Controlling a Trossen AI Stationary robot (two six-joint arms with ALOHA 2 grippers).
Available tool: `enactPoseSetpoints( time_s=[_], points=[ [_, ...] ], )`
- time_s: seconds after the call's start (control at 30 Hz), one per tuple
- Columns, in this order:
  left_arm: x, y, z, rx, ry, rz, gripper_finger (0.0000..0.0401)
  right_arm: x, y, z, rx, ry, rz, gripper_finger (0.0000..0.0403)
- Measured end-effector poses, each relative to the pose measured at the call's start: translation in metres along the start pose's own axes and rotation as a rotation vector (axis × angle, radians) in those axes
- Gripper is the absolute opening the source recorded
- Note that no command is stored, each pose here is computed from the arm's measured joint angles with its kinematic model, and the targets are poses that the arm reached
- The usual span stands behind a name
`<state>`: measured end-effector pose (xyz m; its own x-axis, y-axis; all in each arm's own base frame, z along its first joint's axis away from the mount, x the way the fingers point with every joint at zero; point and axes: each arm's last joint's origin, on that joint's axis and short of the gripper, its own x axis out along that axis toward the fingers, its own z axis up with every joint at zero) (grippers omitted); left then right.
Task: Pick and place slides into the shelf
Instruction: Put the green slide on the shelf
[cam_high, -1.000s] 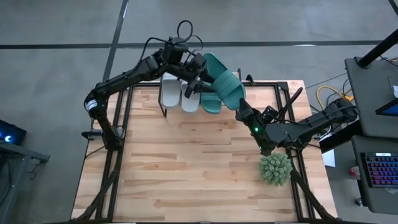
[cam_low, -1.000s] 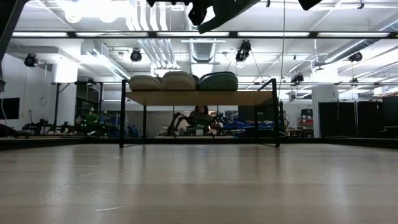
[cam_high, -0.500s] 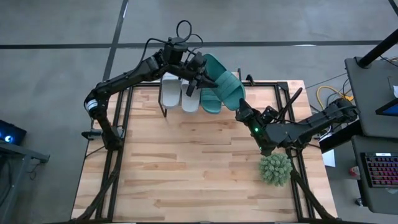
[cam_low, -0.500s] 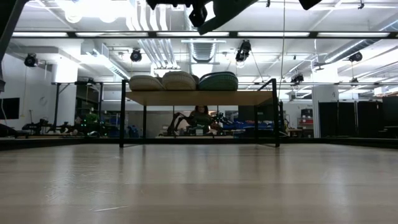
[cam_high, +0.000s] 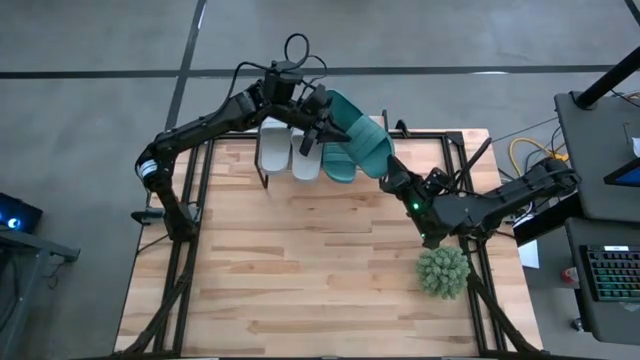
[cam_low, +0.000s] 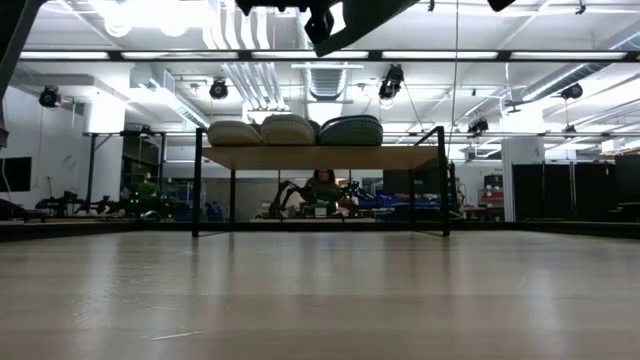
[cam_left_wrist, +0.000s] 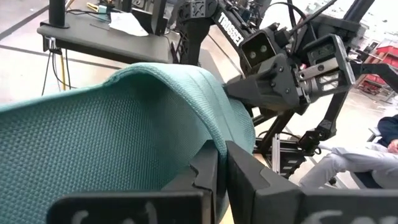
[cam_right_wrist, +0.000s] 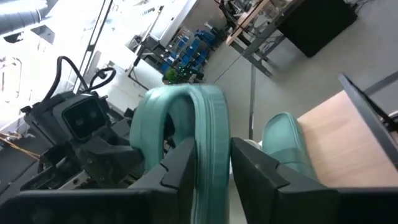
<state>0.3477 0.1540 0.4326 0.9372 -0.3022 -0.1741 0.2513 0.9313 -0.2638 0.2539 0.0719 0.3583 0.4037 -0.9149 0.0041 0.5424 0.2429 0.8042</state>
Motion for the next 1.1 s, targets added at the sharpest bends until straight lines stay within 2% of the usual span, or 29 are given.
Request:
enactPoseSetpoints(
  time_s=[0.27,0.4,0.5,0.6,0.7,0.8,0.87,1.0,1.1],
  points=[
    [-0.005,0.003,0.001,-0.005,-0.004,0.012,0.0001,-0.002,0.002,0.020,-0.083,0.003,0.005,0.0100],
    [-0.013,0.006,0.004,-0.022,-0.018,0.031,0.0001,-0.008,0.005,0.030,-0.233,0.058,0.078,0.0095],
    [-0.020,0.009,0.006,-0.020,-0.029,0.047,0.0000,-0.015,0.011,0.043,-0.355,0.137,0.239,0.0092],
    [-0.025,0.011,0.009,-0.009,-0.048,0.059,0.0000,-0.024,0.022,0.062,-0.441,0.209,0.489,0.0089],
    [-0.030,0.013,0.012,-0.027,-0.066,0.075,0.0000,-0.039,0.035,0.086,-0.458,0.245,0.751,0.0086],
    [-0.032,0.015,0.014,-0.025,-0.084,0.088,0.0000,-0.057,0.046,0.106,-0.483,0.241,0.890,0.0083],
    [-0.033,0.016,0.015,-0.023,-0.092,0.094,0.0000,-0.070,0.054,0.115,-0.537,0.225,0.904,0.0081],
    [-0.035,0.017,0.016,-0.018,-0.104,0.100,0.0000,-0.094,0.073,0.123,-0.658,0.211,0.803,0.0083],
    [-0.035,0.017,0.016,-0.019,-0.104,0.102,0.0000,-0.100,0.084,0.121,-0.720,0.206,0.826,0.0086]
  ],
)
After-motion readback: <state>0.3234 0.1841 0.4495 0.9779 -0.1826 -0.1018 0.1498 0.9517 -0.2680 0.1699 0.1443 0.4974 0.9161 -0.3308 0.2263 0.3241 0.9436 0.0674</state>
